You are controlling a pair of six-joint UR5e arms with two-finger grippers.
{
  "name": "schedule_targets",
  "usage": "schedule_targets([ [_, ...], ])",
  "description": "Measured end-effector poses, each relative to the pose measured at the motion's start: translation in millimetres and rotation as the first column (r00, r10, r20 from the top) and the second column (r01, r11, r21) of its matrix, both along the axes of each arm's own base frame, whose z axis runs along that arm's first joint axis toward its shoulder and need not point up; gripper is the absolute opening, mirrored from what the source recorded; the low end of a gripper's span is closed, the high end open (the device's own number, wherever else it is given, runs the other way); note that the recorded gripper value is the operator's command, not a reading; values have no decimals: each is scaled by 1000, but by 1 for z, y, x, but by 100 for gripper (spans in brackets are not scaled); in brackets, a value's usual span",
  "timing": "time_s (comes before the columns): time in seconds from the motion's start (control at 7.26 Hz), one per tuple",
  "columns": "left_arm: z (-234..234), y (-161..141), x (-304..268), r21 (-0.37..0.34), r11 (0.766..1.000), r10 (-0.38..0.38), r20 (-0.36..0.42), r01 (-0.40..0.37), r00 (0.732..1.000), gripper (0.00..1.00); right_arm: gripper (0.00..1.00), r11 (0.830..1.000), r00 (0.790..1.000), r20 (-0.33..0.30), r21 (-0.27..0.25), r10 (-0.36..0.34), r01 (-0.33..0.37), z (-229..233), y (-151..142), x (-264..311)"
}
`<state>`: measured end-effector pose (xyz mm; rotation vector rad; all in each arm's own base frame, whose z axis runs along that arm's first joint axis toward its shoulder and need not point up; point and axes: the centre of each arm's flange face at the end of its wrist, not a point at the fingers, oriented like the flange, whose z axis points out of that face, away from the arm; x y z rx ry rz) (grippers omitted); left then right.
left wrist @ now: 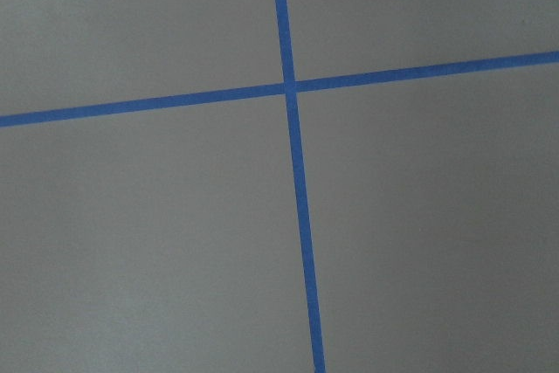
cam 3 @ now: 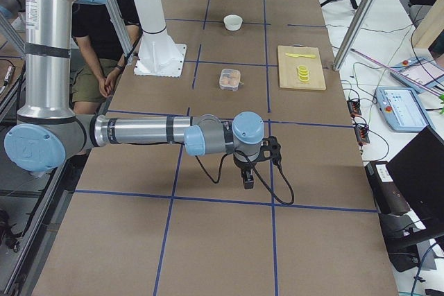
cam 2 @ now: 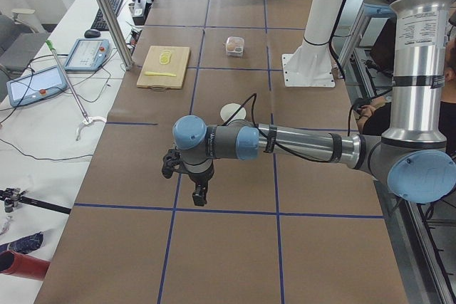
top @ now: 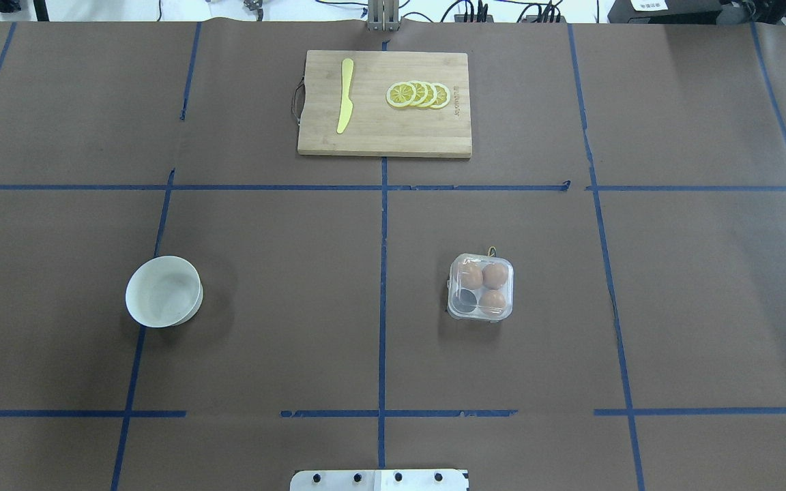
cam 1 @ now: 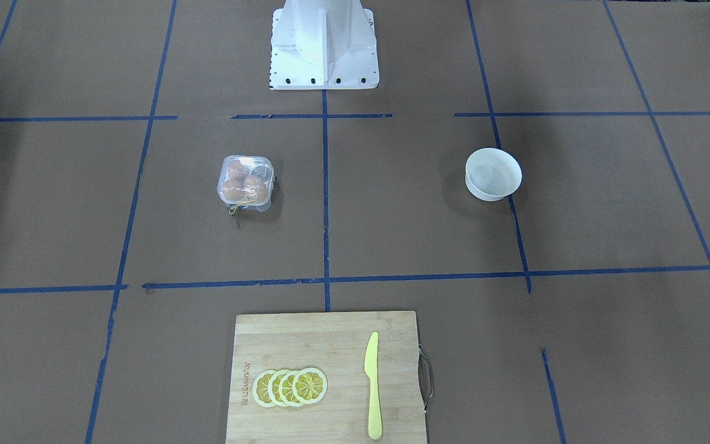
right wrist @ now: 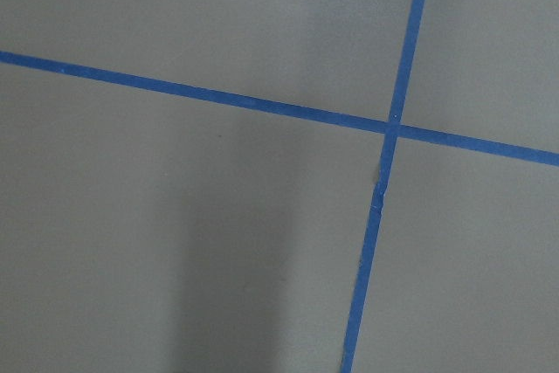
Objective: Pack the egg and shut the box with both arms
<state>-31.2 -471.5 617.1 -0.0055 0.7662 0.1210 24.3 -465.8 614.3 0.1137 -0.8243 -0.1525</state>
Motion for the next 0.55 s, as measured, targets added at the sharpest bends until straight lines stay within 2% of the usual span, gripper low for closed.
schedule_targets([
  [0.28, 4, 6, 2, -15, 1000, 2, -2, -2, 1000, 100, 100, 999, 1000, -17, -43, -12, 12, -9, -12, -5],
  [0.55, 5, 8, 2, -18, 1000, 1, -4, -1, 1000, 100, 100, 998, 999, -21, -60, -24, 23, -8, -15, -9],
])
